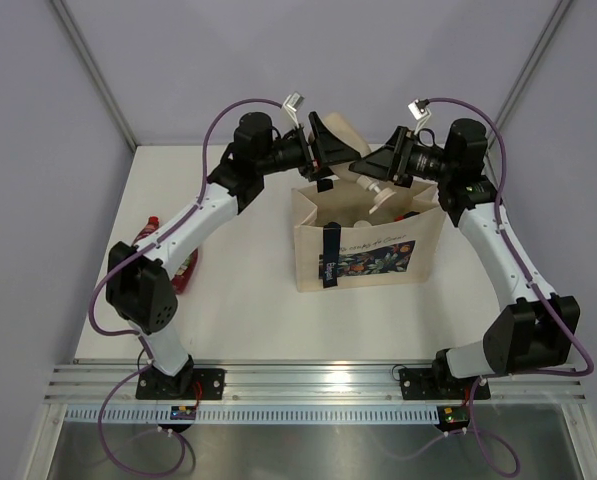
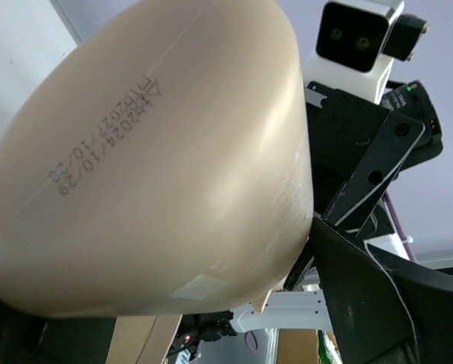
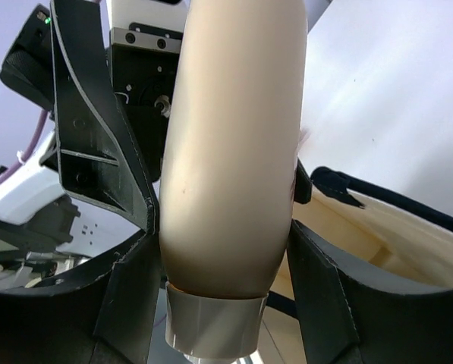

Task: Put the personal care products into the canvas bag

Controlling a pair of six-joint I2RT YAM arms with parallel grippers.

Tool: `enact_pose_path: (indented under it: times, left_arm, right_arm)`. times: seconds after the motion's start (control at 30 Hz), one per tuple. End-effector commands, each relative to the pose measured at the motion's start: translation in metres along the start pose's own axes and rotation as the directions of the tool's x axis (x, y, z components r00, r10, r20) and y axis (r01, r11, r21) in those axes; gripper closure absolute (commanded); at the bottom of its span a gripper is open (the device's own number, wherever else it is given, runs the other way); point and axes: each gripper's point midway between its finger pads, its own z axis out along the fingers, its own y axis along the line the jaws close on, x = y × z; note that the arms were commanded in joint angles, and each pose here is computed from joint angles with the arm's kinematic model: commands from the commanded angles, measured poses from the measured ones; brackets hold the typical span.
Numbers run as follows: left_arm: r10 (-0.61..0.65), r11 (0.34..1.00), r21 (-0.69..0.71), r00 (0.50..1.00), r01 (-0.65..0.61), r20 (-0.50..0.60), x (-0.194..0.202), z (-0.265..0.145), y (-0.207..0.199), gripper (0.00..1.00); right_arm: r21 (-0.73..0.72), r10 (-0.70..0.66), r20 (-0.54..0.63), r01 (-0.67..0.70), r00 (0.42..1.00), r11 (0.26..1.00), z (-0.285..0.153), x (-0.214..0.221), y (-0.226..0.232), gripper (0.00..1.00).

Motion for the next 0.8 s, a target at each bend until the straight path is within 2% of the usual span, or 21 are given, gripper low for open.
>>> enact_pose_path:
  times: [0.0,0.3,0.5,0.53,0.6,0.63,0.67,0.7,0.73,0.77]
  left_arm:
    - [0.122,0.992,0.032,0.992,-0.121,-0.014,-0.001,-0.027,-0.031,0.01]
    - [0.143,0.988,-0.051,0.989,-0.144,-0.036,0.001,-0.039,-0.010,0.01]
    - [0.151,0.984,-0.086,0.987,-0.155,-0.049,0.000,-0.037,0.000,0.01]
    - [0.158,0.983,-0.091,0.986,-0.162,-0.047,-0.002,-0.038,0.000,0.01]
    - [0.171,0.979,-0.101,0.985,-0.174,-0.037,-0.008,-0.044,-0.002,0.01]
    - [0.177,0.978,-0.106,0.984,-0.179,-0.029,-0.011,-0.047,-0.002,0.01]
    - [0.183,0.976,-0.113,0.983,-0.184,-0.014,-0.019,-0.053,-0.002,0.01]
    - [0.196,0.974,-0.119,0.981,-0.195,-0.007,-0.022,-0.060,-0.005,0.01]
    - [0.206,0.970,-0.130,0.979,-0.203,0.005,-0.026,-0.065,-0.004,0.01]
    - [0.213,0.966,-0.152,0.977,-0.207,0.027,-0.035,-0.074,-0.002,0.01]
  right_arm:
    - [-0.069,-0.182,0.037,0.185,0.983,0.980,-0.019,-0.029,0.025,1.00]
    - [-0.109,-0.250,-0.077,0.241,0.965,0.964,-0.035,-0.019,-0.003,1.00]
    - [-0.204,-0.303,-0.159,0.269,0.940,0.941,-0.035,0.000,-0.015,1.00]
    - [-0.247,-0.385,-0.146,0.343,0.911,0.906,-0.035,-0.003,-0.014,1.00]
    - [-0.263,-0.365,-0.181,0.313,0.913,0.913,-0.039,0.007,-0.013,1.00]
    - [-0.296,-0.456,-0.154,0.399,0.877,0.868,-0.038,0.002,-0.013,1.00]
    - [-0.306,-0.478,-0.154,0.419,0.865,0.855,-0.038,0.003,-0.015,1.00]
    - [-0.305,-0.431,-0.191,0.364,0.882,0.880,-0.042,0.013,-0.011,1.00]
    - [-0.333,-0.541,-0.154,0.471,0.827,0.817,-0.040,0.007,-0.014,1.00]
    - [-0.329,-0.503,-0.192,0.428,0.842,0.842,-0.044,0.016,-0.013,1.00]
